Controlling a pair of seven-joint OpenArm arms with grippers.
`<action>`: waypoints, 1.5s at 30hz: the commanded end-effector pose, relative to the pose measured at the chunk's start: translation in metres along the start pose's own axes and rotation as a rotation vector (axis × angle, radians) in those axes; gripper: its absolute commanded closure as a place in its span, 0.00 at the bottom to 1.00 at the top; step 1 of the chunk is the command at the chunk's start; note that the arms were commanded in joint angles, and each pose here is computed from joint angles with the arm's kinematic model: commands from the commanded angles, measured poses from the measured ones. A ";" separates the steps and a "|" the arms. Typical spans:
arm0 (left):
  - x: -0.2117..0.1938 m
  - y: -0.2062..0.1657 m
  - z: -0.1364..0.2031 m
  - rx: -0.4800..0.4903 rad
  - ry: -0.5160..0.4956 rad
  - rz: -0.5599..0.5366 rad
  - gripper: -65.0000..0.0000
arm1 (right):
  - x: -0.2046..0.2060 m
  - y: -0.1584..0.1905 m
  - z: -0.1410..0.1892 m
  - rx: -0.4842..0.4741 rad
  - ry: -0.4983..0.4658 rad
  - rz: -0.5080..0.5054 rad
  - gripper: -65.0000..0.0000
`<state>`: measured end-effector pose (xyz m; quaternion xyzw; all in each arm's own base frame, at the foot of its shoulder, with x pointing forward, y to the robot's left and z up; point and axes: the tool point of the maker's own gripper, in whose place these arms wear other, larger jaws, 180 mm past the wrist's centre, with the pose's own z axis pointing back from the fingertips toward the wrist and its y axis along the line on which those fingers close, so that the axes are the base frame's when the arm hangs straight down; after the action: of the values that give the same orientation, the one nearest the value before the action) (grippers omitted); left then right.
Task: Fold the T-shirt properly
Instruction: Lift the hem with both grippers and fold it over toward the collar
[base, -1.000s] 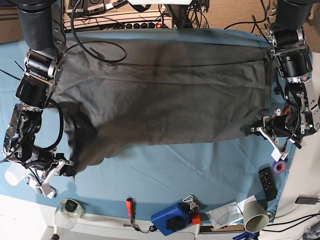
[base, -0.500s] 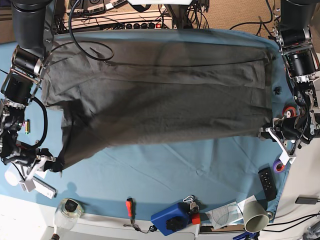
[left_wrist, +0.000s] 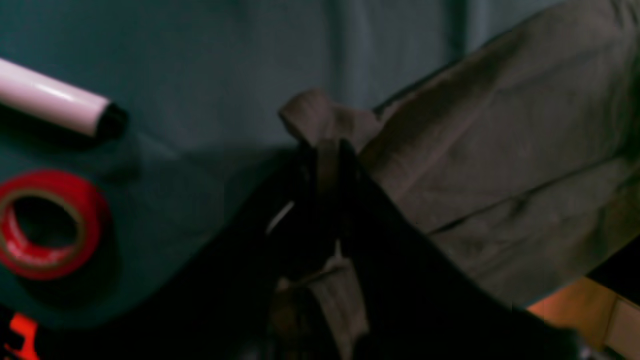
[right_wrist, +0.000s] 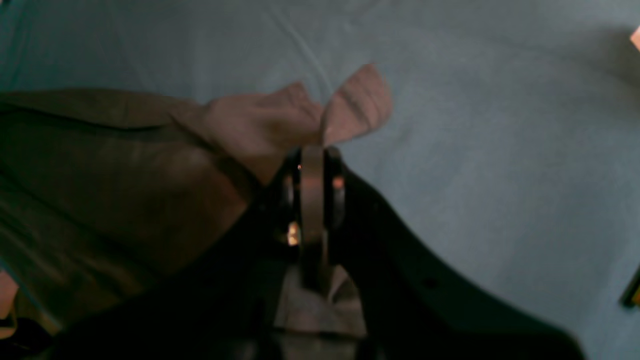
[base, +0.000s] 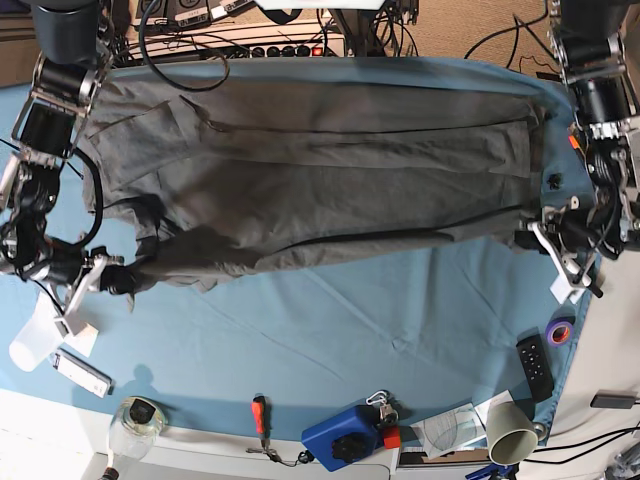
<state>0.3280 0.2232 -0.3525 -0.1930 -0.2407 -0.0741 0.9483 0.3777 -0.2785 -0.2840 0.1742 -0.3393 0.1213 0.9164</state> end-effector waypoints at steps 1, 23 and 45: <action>0.013 0.001 0.012 0.020 -0.041 -0.052 1.00 | 0.020 -0.006 0.017 -0.028 -0.070 0.022 1.00; -0.009 0.008 0.033 0.062 -0.086 -0.032 1.00 | -0.038 -0.012 0.060 -0.054 -0.142 -0.072 1.00; -0.048 -0.010 0.039 0.060 -0.039 -0.103 1.00 | -0.063 -0.008 0.098 -0.087 -0.192 -0.065 1.00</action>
<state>0.2587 0.2265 -0.3539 -0.1619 -0.2509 -0.1061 0.9485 0.2703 -0.3258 -0.2761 0.1669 -0.3995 0.0486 0.9001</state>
